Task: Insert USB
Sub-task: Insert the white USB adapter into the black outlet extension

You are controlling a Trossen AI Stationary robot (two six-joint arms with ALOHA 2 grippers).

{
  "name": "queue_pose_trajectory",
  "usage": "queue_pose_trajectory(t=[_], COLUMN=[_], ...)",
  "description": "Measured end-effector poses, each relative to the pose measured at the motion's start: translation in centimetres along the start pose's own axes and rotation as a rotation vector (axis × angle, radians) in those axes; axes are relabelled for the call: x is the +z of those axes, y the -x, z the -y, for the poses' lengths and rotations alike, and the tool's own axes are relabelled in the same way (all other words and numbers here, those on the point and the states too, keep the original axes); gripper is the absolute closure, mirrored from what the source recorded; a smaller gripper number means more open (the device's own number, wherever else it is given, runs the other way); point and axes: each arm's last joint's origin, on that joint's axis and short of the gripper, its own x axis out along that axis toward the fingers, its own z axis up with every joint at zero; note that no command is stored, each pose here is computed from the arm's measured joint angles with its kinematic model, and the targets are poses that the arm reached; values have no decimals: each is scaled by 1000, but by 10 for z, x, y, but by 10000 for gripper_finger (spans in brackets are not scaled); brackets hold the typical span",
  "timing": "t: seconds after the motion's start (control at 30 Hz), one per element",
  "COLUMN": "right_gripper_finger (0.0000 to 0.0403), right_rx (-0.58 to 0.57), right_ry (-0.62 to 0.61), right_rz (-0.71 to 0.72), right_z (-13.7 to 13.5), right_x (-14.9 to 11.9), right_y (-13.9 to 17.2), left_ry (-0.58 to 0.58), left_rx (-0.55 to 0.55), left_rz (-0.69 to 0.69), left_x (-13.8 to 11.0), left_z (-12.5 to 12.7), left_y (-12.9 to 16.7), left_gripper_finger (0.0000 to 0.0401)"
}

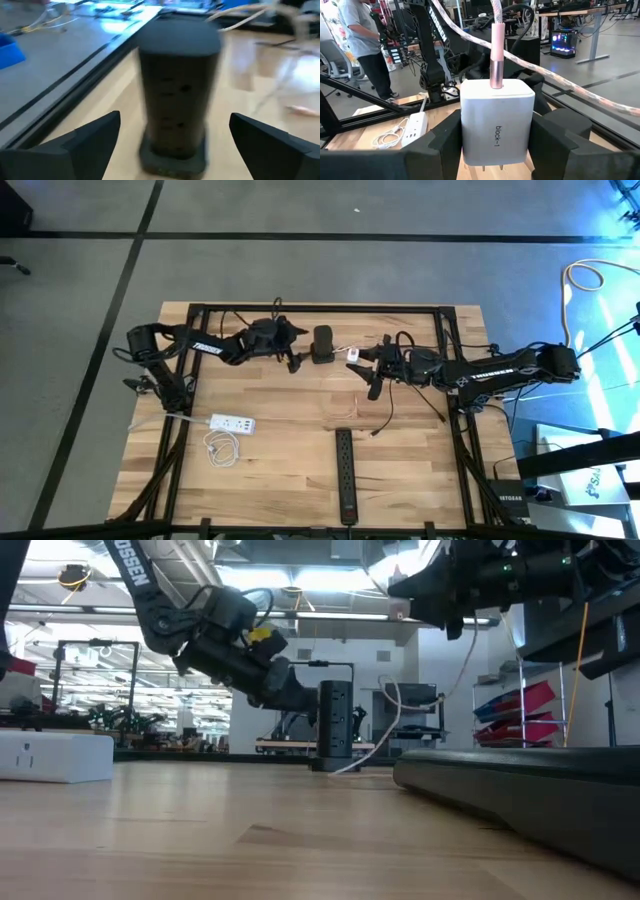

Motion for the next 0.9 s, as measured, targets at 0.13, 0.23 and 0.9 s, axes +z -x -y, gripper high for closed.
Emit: queue_pose_trajectory(t=[0.13, 0.23, 0.9], right_gripper_finger=[233, 233, 233], right_rx=[0, 0, 19], right_ry=[1, 1, 18], right_rz=[0, 1, 1], right_z=[0, 0, -1], right_x=[0, 0, 0], right_y=[0, 0, 0], left_ry=[-9, 3, 40], left_rx=[-16, -28, -59], left_rz=[-46, -60, 34], left_x=[-10, -15, -36], left_z=[0, 0, 3], left_y=[-10, -21, -56], left_gripper_finger=[38, 38, 46])
